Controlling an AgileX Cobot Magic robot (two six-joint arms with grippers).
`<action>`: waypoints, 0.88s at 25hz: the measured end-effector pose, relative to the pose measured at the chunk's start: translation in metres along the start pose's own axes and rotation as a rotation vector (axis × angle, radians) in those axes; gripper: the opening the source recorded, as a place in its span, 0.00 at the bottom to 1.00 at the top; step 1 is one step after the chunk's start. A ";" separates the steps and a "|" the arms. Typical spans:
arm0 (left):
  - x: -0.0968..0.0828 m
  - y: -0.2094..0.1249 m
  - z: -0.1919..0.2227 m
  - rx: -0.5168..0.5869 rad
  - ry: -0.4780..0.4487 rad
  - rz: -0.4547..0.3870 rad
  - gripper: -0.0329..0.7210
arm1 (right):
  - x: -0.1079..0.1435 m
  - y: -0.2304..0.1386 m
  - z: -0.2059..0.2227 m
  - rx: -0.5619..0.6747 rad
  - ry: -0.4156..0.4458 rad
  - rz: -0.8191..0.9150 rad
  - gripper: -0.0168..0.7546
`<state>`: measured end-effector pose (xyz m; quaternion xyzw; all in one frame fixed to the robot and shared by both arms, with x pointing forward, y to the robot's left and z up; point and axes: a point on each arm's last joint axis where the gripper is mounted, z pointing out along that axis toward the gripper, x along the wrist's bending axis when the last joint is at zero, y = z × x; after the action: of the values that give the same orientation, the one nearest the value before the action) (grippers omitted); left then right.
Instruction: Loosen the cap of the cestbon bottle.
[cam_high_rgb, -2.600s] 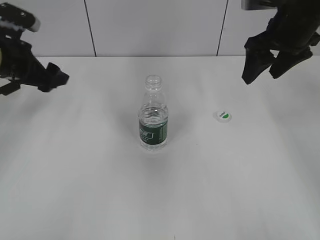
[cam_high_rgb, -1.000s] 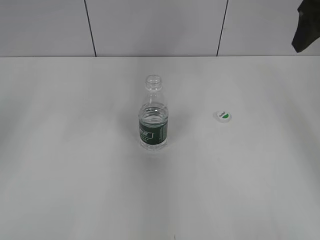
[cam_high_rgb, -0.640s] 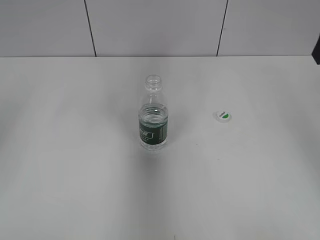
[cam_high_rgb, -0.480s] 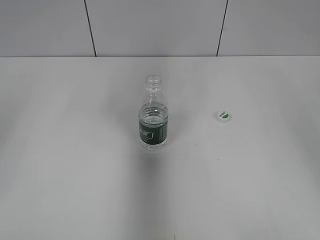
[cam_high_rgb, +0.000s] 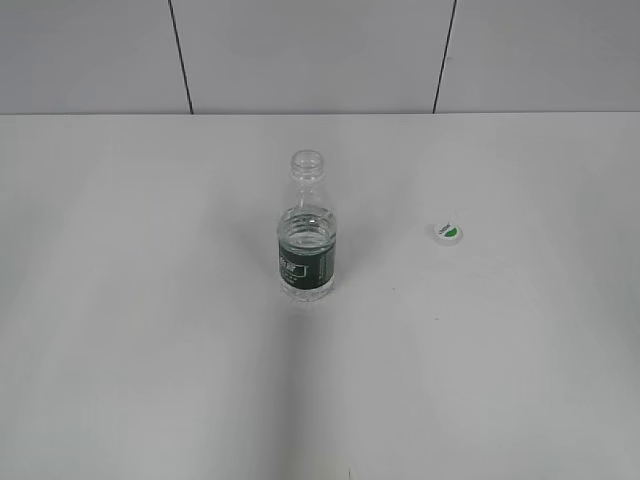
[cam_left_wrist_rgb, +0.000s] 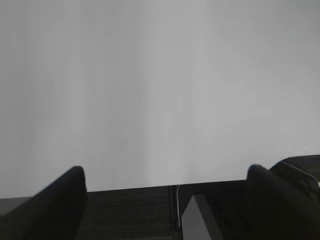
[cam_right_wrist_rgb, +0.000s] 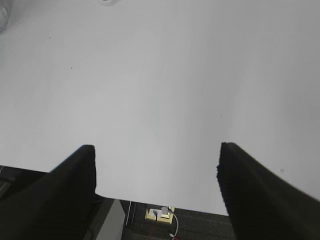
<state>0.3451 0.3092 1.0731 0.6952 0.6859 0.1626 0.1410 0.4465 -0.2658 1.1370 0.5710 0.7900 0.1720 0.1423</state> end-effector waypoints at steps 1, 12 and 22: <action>0.000 -0.009 0.001 -0.016 0.007 0.002 0.82 | 0.001 -0.005 0.001 0.006 0.001 0.000 0.77; -0.004 -0.054 0.003 -0.248 0.028 0.002 0.82 | 0.009 -0.056 0.013 0.031 0.004 0.005 0.77; -0.005 -0.061 -0.004 -0.314 0.034 0.002 0.81 | 0.020 -0.129 0.037 -0.029 -0.010 0.009 0.77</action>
<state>0.2883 0.3053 1.0515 0.6624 0.6537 0.2797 0.2360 0.3456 -0.2799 1.0467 0.5731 0.7843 0.1811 0.1539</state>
